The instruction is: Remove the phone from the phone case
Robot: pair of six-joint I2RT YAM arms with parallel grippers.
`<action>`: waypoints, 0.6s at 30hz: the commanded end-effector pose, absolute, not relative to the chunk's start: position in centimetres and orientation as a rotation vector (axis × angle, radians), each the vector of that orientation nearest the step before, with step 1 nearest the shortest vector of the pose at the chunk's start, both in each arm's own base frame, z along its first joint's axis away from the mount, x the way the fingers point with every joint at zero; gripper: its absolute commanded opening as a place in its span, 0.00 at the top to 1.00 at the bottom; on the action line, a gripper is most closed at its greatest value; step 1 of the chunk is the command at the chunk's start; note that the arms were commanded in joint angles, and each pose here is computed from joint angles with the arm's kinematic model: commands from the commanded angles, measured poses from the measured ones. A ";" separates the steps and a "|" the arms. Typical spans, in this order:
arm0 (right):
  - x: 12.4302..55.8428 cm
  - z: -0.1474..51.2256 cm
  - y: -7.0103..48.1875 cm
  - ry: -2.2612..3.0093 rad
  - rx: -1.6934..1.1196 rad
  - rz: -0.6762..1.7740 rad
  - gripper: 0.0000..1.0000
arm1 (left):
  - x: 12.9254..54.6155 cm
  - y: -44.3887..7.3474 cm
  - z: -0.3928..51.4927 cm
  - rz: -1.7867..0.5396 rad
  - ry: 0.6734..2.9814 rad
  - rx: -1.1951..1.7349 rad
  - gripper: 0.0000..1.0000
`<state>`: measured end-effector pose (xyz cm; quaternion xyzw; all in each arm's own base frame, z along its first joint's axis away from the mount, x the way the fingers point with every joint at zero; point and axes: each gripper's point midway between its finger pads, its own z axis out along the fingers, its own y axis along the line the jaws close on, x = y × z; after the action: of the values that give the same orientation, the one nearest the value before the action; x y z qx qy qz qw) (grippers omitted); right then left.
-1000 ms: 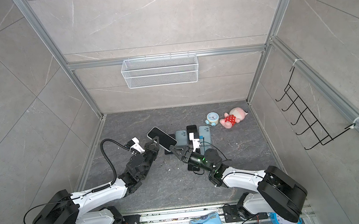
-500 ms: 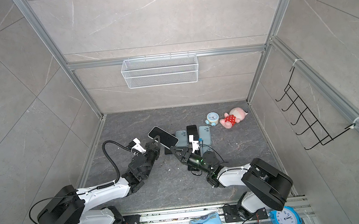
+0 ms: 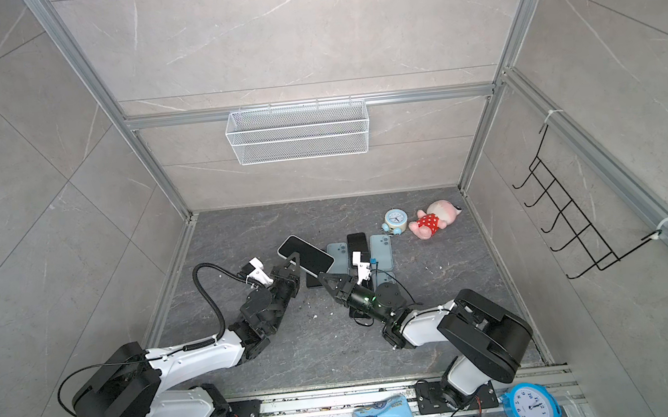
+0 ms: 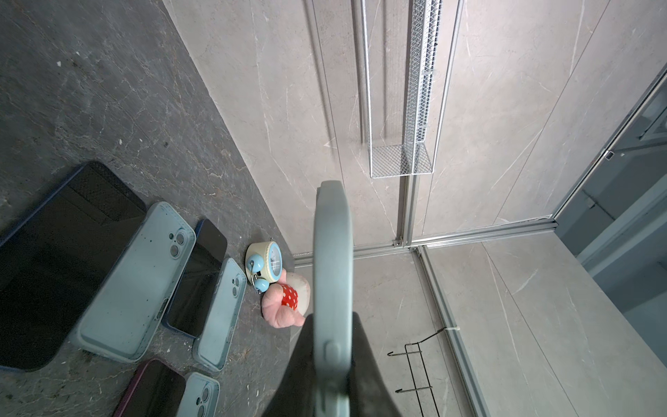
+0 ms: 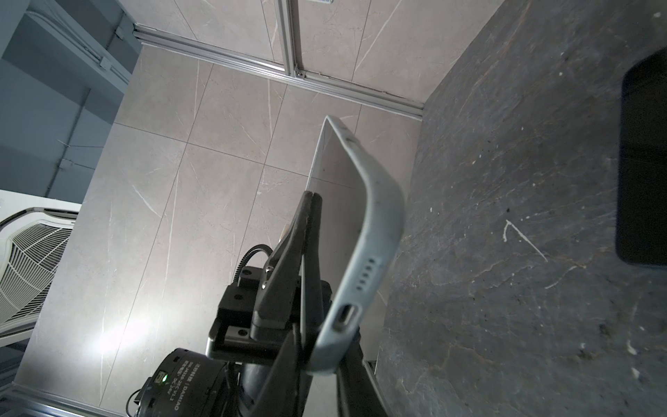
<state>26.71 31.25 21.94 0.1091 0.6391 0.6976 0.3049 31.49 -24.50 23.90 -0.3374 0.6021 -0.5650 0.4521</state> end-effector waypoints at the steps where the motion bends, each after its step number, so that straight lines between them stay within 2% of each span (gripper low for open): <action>1: 26.8 23.0 31.0 1.621 0.290 1.876 0.85 | 31.4 -25.0 28.5 -1.534 1.336 -0.817 1.00; 7: 26.8 22.9 31.0 1.622 0.287 1.878 1.00 | 31.3 -25.4 28.5 -1.554 1.338 -0.815 1.00; 14: 25.7 21.8 30.9 1.659 0.117 1.777 1.00 | 31.5 -26.3 28.6 -1.637 1.401 -0.912 1.00; 18: 24.9 19.7 30.9 1.743 -0.177 1.469 1.00 | 32.2 -26.9 28.7 -1.722 1.482 -1.008 1.00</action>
<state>26.54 30.14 22.35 0.0545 0.6423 0.6662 0.3749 32.32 -26.04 23.25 -0.3761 0.6123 -0.5835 0.3783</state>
